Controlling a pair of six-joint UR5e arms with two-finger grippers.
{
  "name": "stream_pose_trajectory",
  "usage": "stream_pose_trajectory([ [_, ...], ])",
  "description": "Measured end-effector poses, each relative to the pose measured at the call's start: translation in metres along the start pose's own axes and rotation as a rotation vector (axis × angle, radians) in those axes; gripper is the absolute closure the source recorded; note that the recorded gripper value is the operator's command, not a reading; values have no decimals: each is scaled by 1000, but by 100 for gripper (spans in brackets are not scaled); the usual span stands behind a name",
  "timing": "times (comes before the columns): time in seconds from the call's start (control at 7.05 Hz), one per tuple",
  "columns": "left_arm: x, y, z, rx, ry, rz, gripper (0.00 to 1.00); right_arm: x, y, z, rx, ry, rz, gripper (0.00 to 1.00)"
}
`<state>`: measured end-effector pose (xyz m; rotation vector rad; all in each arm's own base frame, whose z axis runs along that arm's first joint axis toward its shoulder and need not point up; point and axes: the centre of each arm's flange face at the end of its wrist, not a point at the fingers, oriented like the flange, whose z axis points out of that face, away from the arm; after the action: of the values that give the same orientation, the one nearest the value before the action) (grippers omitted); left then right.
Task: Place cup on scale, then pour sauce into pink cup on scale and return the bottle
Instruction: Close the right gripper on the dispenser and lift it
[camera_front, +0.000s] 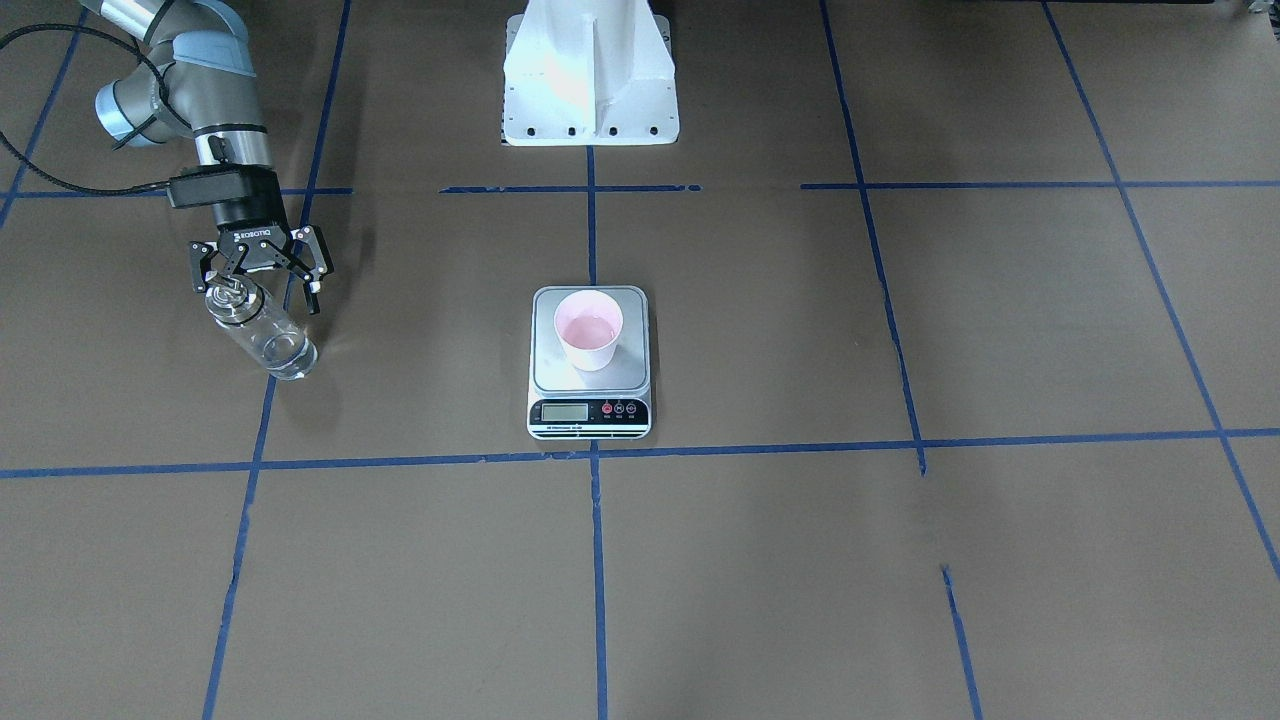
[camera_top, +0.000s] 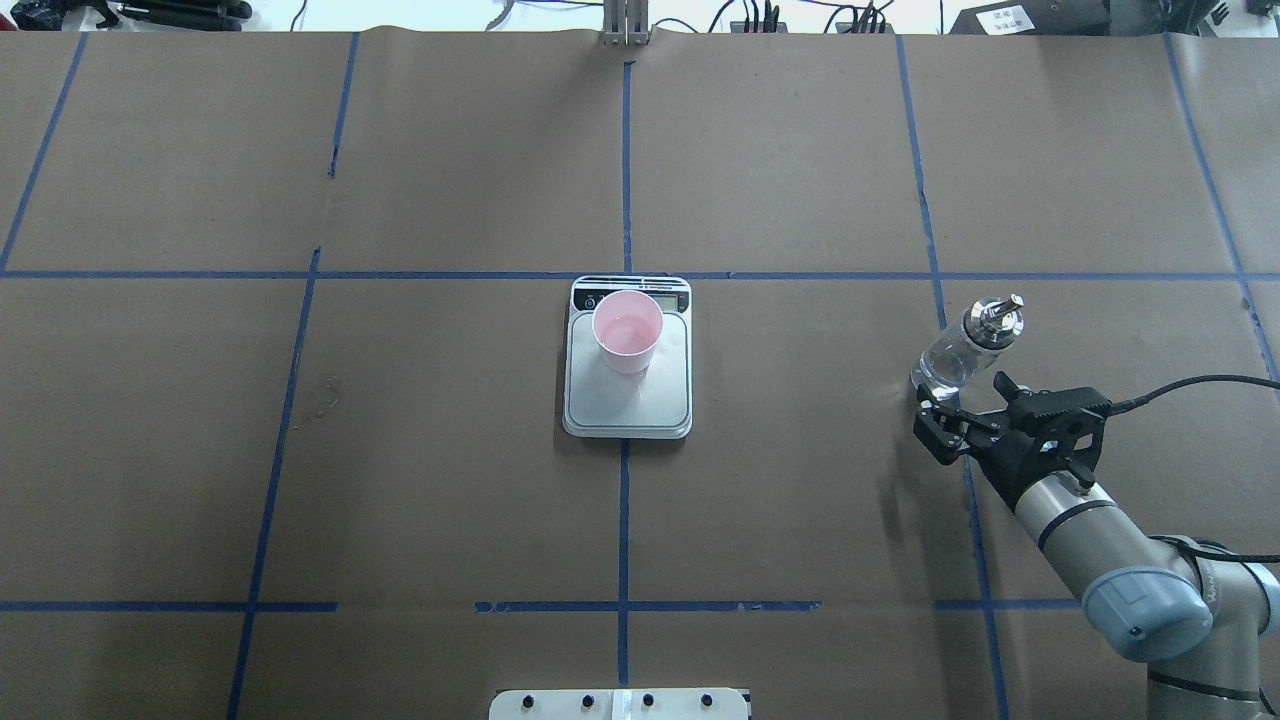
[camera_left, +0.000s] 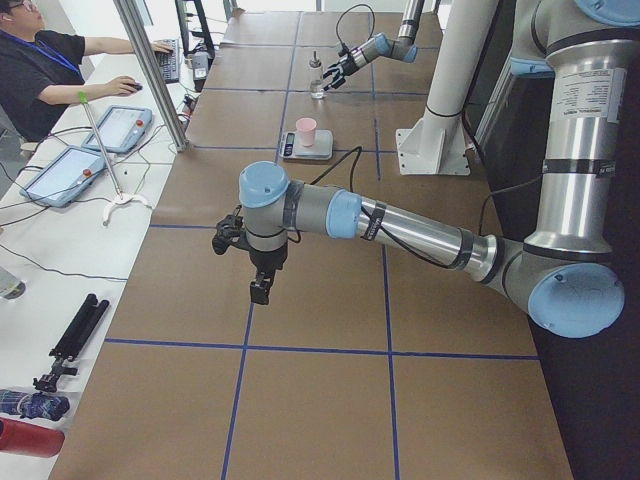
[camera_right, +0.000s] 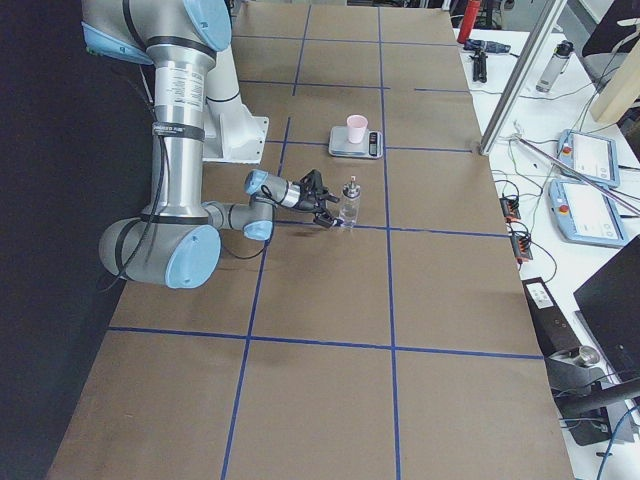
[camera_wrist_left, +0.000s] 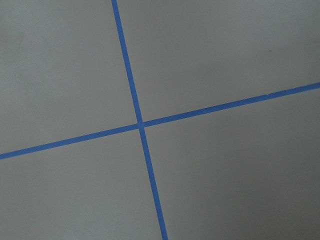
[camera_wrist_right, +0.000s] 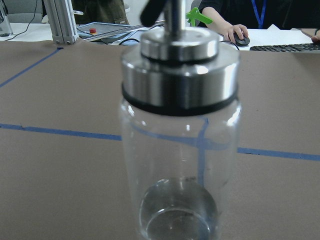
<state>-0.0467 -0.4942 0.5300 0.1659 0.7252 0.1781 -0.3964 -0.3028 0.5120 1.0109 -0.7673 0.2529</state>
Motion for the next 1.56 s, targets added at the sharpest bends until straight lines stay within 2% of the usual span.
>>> stream_pose_trajectory([
  [0.99,1,0,-1,1,0,1,0,6,-6,21,35,38,-26,1],
  [1.28,1,0,-1,2,0,2,0,-3,-8,30,45,38,-17,4],
  [1.42,1,0,-1,2,0,2,0,-4,-10,32,49,39,-18,13],
  [1.56,1,0,-1,3,0,2,0,-4,-12,33,52,41,-22,34],
])
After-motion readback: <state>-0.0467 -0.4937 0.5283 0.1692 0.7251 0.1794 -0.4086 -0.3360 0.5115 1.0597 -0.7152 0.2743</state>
